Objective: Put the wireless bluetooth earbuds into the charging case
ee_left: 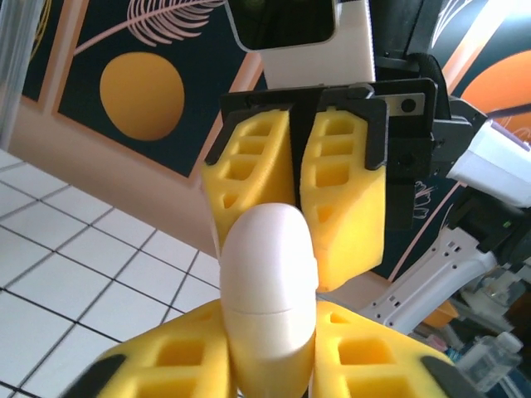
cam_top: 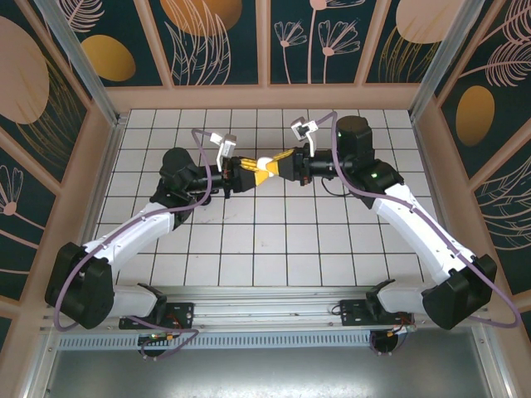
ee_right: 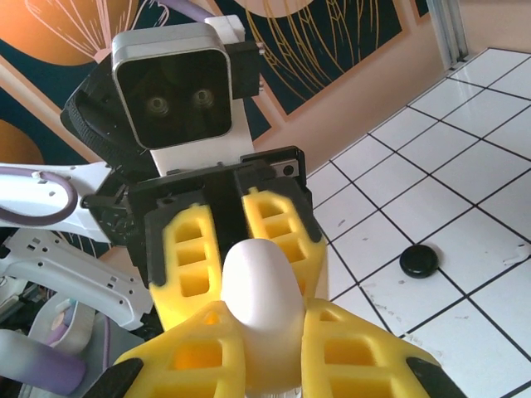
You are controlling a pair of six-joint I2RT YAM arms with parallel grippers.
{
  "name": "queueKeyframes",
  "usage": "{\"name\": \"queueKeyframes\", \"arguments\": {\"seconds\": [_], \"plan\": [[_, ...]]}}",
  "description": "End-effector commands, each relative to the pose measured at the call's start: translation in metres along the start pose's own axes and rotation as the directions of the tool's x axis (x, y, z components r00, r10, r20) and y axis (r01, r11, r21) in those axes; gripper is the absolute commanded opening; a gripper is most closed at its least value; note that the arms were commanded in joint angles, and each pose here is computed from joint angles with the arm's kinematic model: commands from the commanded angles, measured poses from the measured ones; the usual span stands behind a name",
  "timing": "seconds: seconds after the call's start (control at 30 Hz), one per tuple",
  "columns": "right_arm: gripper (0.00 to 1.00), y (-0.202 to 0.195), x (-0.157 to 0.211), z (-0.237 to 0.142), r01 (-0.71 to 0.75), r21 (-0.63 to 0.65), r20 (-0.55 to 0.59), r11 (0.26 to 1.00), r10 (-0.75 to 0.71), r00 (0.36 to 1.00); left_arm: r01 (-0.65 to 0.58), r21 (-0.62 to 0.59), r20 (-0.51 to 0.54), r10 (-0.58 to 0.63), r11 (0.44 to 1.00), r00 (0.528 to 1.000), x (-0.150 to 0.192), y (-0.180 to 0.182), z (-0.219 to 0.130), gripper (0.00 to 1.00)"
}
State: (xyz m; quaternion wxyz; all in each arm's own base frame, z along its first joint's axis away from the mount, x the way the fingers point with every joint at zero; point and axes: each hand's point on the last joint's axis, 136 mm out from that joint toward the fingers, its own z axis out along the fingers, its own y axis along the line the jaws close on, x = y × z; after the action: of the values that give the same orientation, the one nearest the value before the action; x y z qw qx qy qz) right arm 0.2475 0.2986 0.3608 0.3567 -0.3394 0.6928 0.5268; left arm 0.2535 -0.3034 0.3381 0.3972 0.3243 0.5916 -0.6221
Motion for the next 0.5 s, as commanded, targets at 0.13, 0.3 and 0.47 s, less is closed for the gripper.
{"name": "queueKeyframes", "arguments": {"seconds": [0.13,0.3,0.47], "plan": [[0.37,-0.012,-0.009,0.002,-0.049,0.077,0.043,0.996,0.046,0.998,-0.081,-0.011,-0.003,0.081,0.997,0.997,-0.004,-0.004,0.000,0.00],[0.42,-0.045,0.000,0.011,-0.139,0.190,0.019,0.972,0.138,0.990,-0.139,-0.017,-0.009,0.138,0.990,0.990,0.002,-0.008,-0.005,0.00],[0.43,-0.060,0.005,0.017,-0.190,0.224,0.016,0.956,0.192,0.981,-0.187,-0.030,-0.020,0.187,0.982,0.982,0.008,-0.009,-0.009,0.00]]}}
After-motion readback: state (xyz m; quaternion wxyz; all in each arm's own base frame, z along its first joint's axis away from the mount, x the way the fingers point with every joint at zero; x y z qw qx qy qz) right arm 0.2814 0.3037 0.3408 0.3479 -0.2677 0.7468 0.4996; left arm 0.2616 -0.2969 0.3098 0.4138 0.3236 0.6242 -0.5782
